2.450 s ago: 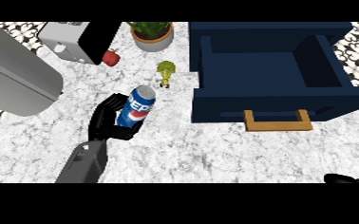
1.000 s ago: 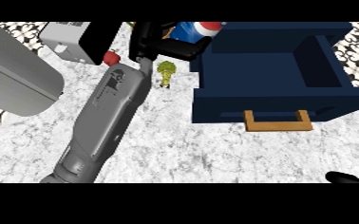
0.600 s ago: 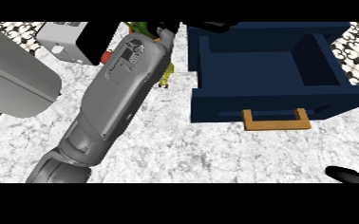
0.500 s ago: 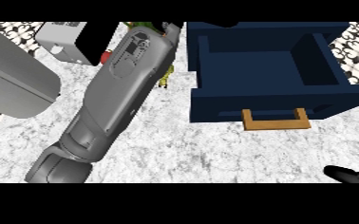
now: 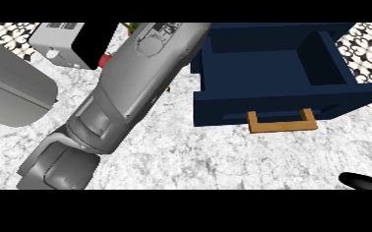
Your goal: Pick up the can, place it into the drawer and close the drawer
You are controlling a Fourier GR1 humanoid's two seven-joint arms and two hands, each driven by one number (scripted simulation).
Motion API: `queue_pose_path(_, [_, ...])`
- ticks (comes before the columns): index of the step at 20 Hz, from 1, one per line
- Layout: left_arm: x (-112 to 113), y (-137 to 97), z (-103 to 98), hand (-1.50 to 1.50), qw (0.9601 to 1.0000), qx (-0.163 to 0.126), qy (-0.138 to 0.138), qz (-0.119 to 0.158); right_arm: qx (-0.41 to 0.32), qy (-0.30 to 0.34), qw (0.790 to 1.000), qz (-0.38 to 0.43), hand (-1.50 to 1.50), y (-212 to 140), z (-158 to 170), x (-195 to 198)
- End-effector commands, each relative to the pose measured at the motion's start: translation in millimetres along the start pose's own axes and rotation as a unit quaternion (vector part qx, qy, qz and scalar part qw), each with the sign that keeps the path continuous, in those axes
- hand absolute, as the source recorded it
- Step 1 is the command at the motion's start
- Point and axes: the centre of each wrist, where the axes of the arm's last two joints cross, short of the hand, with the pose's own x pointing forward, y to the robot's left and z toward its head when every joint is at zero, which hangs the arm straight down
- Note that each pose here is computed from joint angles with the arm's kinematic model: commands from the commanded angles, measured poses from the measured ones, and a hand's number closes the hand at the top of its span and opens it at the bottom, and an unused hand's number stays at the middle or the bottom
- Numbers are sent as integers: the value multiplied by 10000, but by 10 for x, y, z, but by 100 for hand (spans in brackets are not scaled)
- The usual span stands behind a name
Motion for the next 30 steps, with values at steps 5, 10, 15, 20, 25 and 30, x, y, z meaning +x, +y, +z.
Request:
queue_pose_path(5, [14, -99, -86, 150, 9991, 326, 119, -241, 156, -41, 9999, -11, -150, 66, 53, 94])
queue_pose_path(10, [-33, -125, -95, 150, 9976, 531, 45, -431, 163, -176, 9997, -7, -150, 89, -230, 138])
queue_pose_path(15, [2, -104, -134, -150, 9954, 892, 70, -338, 283, -73, 9996, 29, -150, 83, -215, -14])
queue_pose_path(20, [-56, -78, -148, -150, 9940, 1024, -73, -370, 373, -430, 9972, 485, -150, 125, -195, 183])
queue_pose_path(25, [-15, -103, -146, -150, 9928, 1175, 9, -244, 717, -748, 9915, 785, -150, 193, -292, 180])
queue_pose_path(30, [80, -150, -127, -150, 9942, 1076, 8, 30, 864, -981, 9764, 1720, -150, 264, -457, 128])
